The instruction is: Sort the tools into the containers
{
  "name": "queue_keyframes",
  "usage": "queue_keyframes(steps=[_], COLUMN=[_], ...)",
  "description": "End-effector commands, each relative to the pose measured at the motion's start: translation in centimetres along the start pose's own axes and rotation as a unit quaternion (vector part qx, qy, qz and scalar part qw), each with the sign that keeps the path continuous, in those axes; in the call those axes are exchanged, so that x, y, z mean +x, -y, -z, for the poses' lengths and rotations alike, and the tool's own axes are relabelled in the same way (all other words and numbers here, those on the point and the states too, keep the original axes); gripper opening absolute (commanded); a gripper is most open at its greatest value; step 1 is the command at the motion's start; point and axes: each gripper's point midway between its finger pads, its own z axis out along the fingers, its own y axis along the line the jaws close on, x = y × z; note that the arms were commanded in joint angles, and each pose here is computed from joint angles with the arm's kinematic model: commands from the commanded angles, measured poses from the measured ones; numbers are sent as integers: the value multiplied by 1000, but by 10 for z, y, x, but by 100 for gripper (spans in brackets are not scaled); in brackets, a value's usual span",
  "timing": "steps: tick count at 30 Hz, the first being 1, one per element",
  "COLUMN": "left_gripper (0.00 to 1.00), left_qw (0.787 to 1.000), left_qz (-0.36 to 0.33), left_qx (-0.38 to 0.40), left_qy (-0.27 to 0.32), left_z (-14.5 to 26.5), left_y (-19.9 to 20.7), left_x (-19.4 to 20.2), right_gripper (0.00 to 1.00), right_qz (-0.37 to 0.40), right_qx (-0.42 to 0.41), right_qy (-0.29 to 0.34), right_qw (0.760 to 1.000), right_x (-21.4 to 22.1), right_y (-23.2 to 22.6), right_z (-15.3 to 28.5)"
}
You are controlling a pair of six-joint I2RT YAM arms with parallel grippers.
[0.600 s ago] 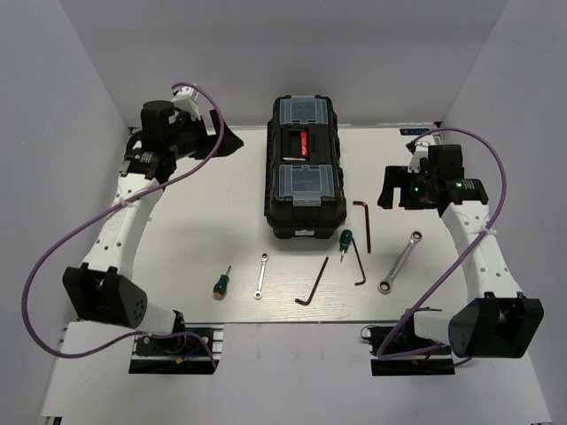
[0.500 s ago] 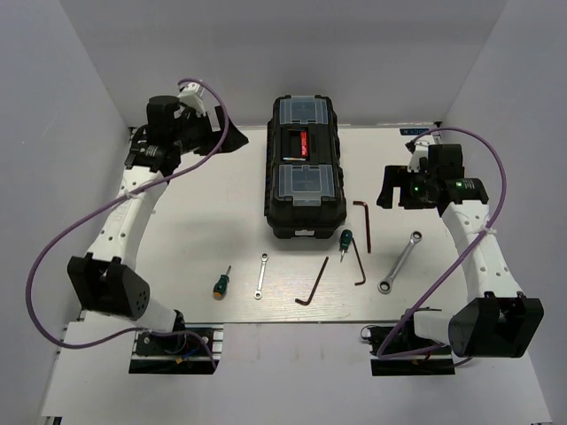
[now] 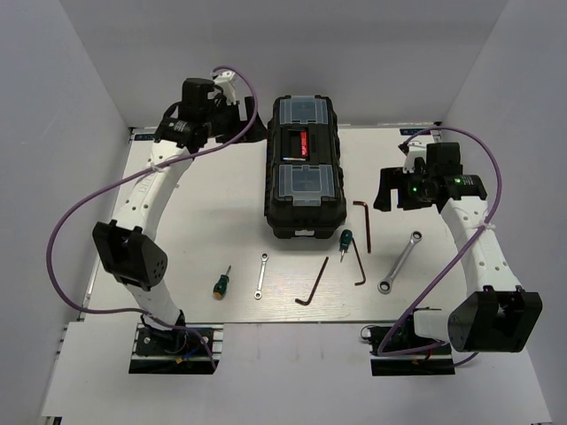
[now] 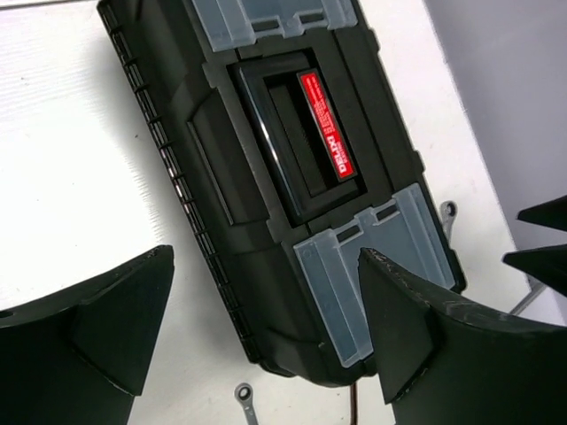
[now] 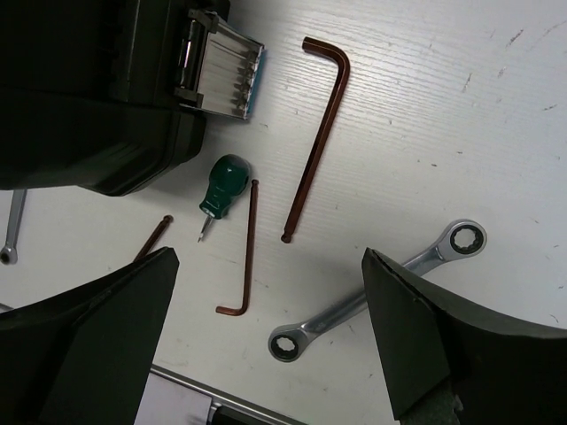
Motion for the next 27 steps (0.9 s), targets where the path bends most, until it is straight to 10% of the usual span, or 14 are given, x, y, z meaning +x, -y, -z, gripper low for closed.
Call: queue_keyframes(steps=[1,11,15,19,21,23,27], left_gripper=[94,82,23,3,7,43,63], left_qw=[999,997,997,995,994,992,993], left_qz=[-17,-39,-42,-43,-41,-43,-54], left_qx=[-31,-56,-66,-81,-94,-107,-99], left_qy=[-7,-25,-18,-35,-42,-53,-40], left_z=[10,-8,-22,-49,-64,-71,-82], left_y=[4,15,23,24,19,15,27], left_x=[-1,0,-16,-5,2,11,10], right_gripper=[90,90,90,90,90,90,90], right_qz=[21,63,100,117,133,156,174], right_qx=[-20,-20,18,98,121,126,68], right_qy=[15,8,-10,-27,-46,-79,-98], right_qw=[999,998,995,988,983,976,977], right_x=[-12,-14,-22,-23,-17,-5,12], right_y=[-8,-6,10,39,49,54,41], right_z=[9,11,19,25,27,29,20])
